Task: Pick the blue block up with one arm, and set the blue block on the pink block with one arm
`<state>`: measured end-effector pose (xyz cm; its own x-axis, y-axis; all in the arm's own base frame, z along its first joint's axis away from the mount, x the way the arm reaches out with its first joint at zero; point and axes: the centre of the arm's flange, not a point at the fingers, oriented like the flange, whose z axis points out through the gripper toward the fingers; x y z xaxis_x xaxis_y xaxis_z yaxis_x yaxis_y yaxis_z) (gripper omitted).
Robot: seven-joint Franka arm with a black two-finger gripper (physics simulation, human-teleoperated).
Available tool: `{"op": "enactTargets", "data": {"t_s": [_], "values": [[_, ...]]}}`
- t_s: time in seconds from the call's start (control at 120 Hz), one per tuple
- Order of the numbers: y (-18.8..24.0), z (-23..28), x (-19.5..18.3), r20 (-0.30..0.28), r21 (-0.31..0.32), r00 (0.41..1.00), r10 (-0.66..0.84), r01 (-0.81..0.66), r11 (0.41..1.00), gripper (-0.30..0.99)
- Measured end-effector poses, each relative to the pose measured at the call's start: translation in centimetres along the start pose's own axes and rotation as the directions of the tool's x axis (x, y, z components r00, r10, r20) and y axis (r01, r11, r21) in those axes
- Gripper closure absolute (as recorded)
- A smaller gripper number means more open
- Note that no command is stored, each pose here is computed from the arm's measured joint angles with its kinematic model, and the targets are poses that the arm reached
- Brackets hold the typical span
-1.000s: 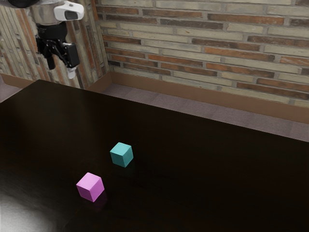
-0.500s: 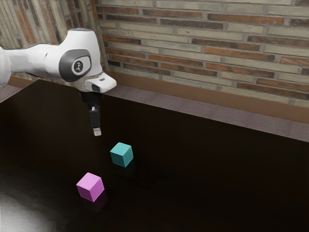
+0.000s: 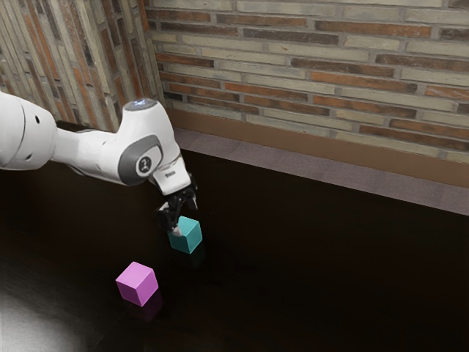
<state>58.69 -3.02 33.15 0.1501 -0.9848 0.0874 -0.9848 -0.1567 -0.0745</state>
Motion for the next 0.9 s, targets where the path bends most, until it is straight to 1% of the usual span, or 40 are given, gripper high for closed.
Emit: {"op": "enactTargets", "data": {"t_s": [0.067, 0.15, 0.35, 0.458, 0.617, 0.808, 0.9], "values": [[-0.8, 0.7, 0.0, -0.008, 0.007, 0.999, 0.031, -0.031, 0.999, 0.00], [-1.3, 1.1, -1.5, -0.008, 0.012, 0.999, 0.045, -0.045, 0.999, 0.00], [-1.9, 3.2, -2.1, -0.015, -0.002, 0.994, 0.108, -0.108, 0.994, 0.00], [-2.4, 4.2, -3.2, -0.016, -0.010, 0.992, 0.121, -0.122, 0.993, 0.00], [-2.5, 5.3, -3.5, -0.021, -0.024, 0.988, 0.153, -0.154, 0.988, 0.00], [-2.1, 7.2, -3.7, -0.030, -0.054, 0.983, 0.181, -0.183, 0.982, 0.00], [-2.3, 7.4, -4.3, -0.031, -0.056, 0.983, 0.184, -0.185, 0.981, 0.00]]}}
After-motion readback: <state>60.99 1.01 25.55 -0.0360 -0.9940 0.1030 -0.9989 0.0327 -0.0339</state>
